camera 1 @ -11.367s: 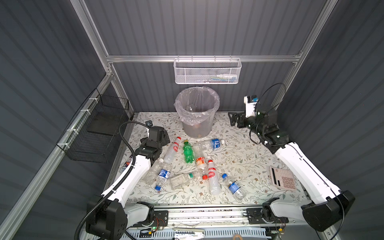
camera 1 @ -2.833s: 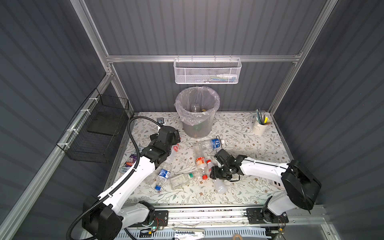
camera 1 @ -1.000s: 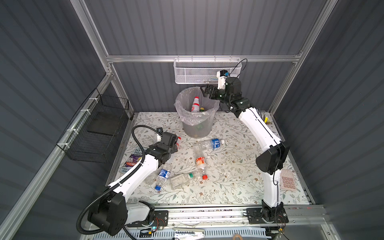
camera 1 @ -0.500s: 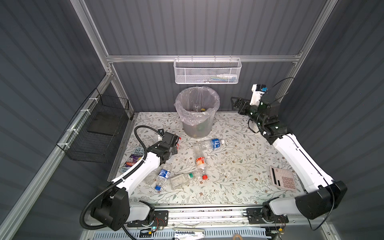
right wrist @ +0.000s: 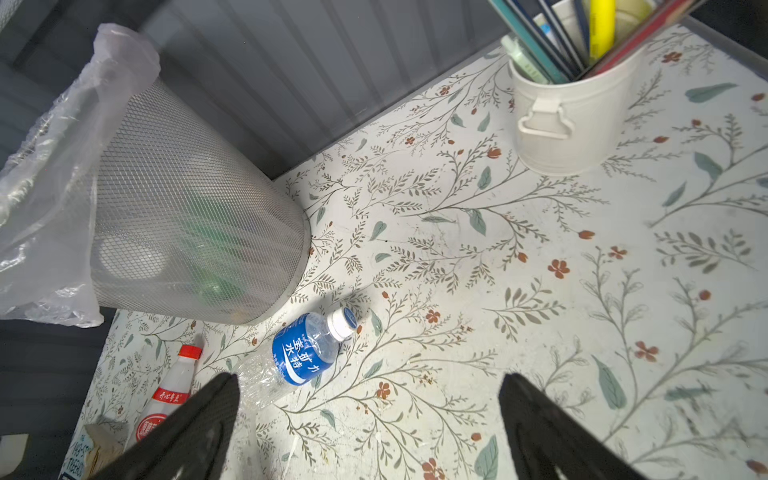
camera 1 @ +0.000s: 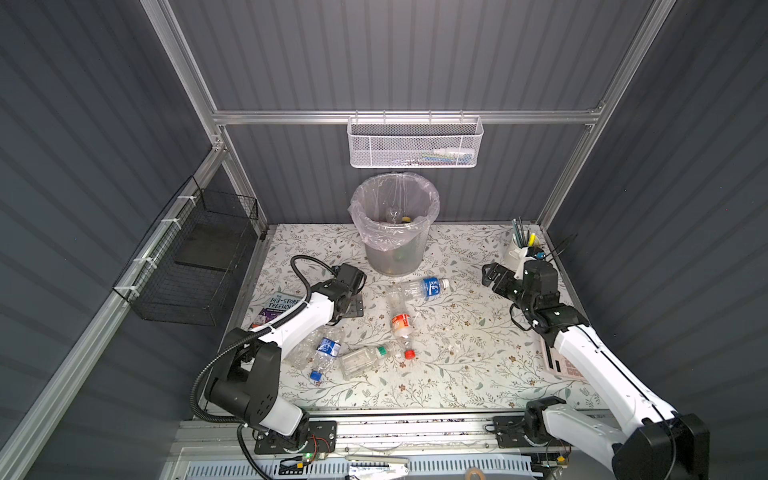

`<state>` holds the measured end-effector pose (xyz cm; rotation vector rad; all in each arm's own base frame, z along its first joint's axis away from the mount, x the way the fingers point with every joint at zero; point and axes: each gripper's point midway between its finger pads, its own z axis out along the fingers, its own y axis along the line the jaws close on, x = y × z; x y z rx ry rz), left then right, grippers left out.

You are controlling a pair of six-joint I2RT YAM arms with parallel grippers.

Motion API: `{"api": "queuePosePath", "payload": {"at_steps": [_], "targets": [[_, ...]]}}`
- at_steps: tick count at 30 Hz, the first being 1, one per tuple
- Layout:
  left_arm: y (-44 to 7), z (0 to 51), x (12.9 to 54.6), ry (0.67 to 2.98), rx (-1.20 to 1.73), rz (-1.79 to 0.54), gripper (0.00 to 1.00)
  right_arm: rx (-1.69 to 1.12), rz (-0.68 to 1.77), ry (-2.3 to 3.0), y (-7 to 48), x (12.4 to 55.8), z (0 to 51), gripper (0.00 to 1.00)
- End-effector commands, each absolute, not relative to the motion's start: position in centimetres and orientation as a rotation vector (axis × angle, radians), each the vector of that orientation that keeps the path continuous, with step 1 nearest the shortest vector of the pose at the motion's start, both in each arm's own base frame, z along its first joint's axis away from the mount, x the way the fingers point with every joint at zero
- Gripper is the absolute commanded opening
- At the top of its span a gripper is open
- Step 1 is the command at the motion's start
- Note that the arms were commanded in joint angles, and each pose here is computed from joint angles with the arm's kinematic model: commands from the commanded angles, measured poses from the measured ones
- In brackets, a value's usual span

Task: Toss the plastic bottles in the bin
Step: 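Grasp another red-capped white bottle with the left gripper while the right gripper withdraws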

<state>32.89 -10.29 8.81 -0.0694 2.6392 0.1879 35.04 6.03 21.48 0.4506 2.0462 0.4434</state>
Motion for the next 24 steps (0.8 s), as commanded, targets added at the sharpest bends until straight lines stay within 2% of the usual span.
{"api": "queuePosePath", "payload": {"at_steps": [1, 14, 20, 24], "targets": [[-10.7, 8.9, 33.5, 2.651, -0.029, 0.189, 0.99, 0.513, 0.463, 2.010, 5.5, 35.0, 21.5, 0.99], [-11.8, 7.0, 37.7, 2.656, 0.101, 0.189, 0.98, 0.534, 0.479, 2.038, 5.6, 34.6, 19.8, 0.99], [-12.1, 5.7, 38.9, 2.686, 0.136, 0.179, 0.92, 0.542, 0.467, 2.037, 5.1, 34.4, 19.8, 0.99], [-12.2, 4.7, 39.1, 2.711, 0.149, 0.176, 0.83, 0.548, 0.467, 2.042, 5.1, 34.5, 19.5, 0.99]]}}
